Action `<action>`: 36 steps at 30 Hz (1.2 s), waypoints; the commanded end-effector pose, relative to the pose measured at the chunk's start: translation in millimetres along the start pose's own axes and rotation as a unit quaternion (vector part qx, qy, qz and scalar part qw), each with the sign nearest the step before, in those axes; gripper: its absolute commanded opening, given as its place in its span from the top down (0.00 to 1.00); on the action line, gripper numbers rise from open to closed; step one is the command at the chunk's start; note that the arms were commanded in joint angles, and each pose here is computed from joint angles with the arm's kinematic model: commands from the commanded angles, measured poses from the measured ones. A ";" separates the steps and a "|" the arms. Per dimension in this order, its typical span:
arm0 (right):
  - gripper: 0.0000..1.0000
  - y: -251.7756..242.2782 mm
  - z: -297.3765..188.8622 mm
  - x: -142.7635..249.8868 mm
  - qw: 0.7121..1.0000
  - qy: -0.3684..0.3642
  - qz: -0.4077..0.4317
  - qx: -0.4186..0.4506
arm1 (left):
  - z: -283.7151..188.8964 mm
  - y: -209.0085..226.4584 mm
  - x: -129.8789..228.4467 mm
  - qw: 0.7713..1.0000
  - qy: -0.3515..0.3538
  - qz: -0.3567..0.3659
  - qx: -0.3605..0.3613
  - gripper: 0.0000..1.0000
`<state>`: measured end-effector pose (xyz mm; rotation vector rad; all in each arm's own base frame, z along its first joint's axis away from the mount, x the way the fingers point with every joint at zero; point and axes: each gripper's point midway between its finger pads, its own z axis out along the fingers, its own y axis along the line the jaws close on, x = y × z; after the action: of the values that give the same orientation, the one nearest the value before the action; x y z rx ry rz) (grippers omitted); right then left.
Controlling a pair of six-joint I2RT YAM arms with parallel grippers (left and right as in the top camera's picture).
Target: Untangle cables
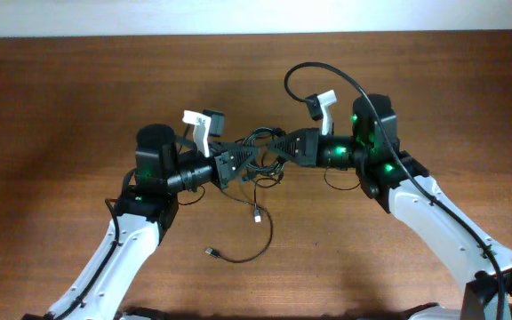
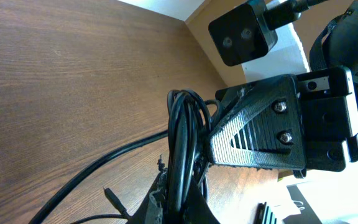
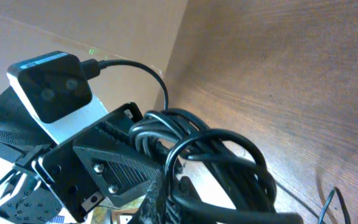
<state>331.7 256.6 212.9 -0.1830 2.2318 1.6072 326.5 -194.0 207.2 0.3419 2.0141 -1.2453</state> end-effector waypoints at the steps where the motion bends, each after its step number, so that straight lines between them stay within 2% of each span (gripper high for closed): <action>1: 0.96 -5.0 -23.7 -15.2 1.000 -0.017 0.001 -0.006 | -14.3 36.6 -25.5 0.994 -0.059 -0.007 -0.095 1.00; 5: 0.96 -15.9 -49.8 -31.9 0.999 -0.042 0.013 -0.008 | -14.8 39.7 -24.9 0.993 -0.059 -0.010 -0.103 0.89; 6: 0.96 -12.9 -45.5 -28.0 0.999 -0.034 0.011 -0.012 | -13.6 37.4 -23.7 0.993 -0.058 -0.026 -0.097 0.92; 7: 0.89 -9.0 -40.1 -23.3 1.000 -0.025 0.009 -0.016 | -10.9 30.9 -21.6 0.995 -0.051 -0.021 -0.082 1.00; 9: 0.59 0.1 -25.9 -11.0 0.999 -0.002 0.030 -0.024 | -4.2 17.7 -15.0 0.997 -0.032 0.040 -0.057 1.00; 11: 0.56 7.2 -5.5 2.5 1.000 0.012 0.023 -0.016 | 3.1 6.9 -11.0 0.997 -0.025 0.060 -0.042 1.00; 12: 0.56 2.6 3.4 2.3 0.999 -0.002 0.038 0.010 | 6.6 1.0 -10.1 0.997 -0.024 0.066 -0.034 1.00; 16: 0.69 -11.6 18.6 -3.1 0.993 -0.049 0.077 0.069 | 11.5 -11.9 -4.3 0.997 -0.012 0.073 -0.007 1.00; 20: 0.70 -10.2 17.3 -15.6 0.993 -0.072 0.070 0.062 | 19.2 -26.4 6.5 0.992 0.005 0.125 0.017 1.00; 22: 0.71 -13.8 16.1 -19.6 0.991 -0.085 0.080 0.071 | 19.2 -26.1 7.2 0.992 0.007 0.125 0.017 1.00; 24: 0.77 -26.2 12.9 -25.7 0.984 -0.111 0.103 0.099 | 18.2 -37.5 13.3 0.985 0.018 0.160 0.053 1.00; 26: 0.96 -34.8 10.0 -28.7 0.979 -0.126 0.108 0.120 | 16.0 -49.6 19.8 0.978 0.029 0.186 0.092 1.00; 28: 0.96 -65.0 3.4 -8.7 0.965 -0.109 0.149 0.187 | 13.2 -40.7 13.8 0.980 0.020 0.183 0.074 1.00; 29: 0.96 -68.9 2.7 -2.7 0.967 -0.095 0.131 0.198 | 10.9 -32.6 8.4 0.982 0.012 0.181 0.057 1.00; 30: 0.96 -70.3 2.5 0.1 0.967 -0.088 0.127 0.202 | 7.8 -26.6 3.9 0.983 0.006 0.180 0.046 0.95; 31: 0.96 -71.7 2.0 2.1 0.967 -0.085 0.126 0.205 | 5.8 -23.4 1.8 0.983 0.003 0.178 0.042 0.82; 32: 0.96 -71.9 1.9 2.6 0.968 -0.083 0.120 0.206 | 5.7 -23.2 1.6 0.983 0.002 0.178 0.041 0.77; 35: 0.96 -75.4 1.1 7.9 0.968 -0.071 0.109 0.216 | 5.4 -27.2 -5.6 0.980 -0.012 0.195 0.046 0.73; 36: 0.96 -75.3 1.0 7.8 0.968 -0.070 0.105 0.216 | 5.5 -28.7 -7.3 0.983 -0.014 0.176 0.048 0.61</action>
<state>348.0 235.4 146.2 0.3251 2.4891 1.1773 319.2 -209.8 211.6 0.6859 1.8242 -1.0935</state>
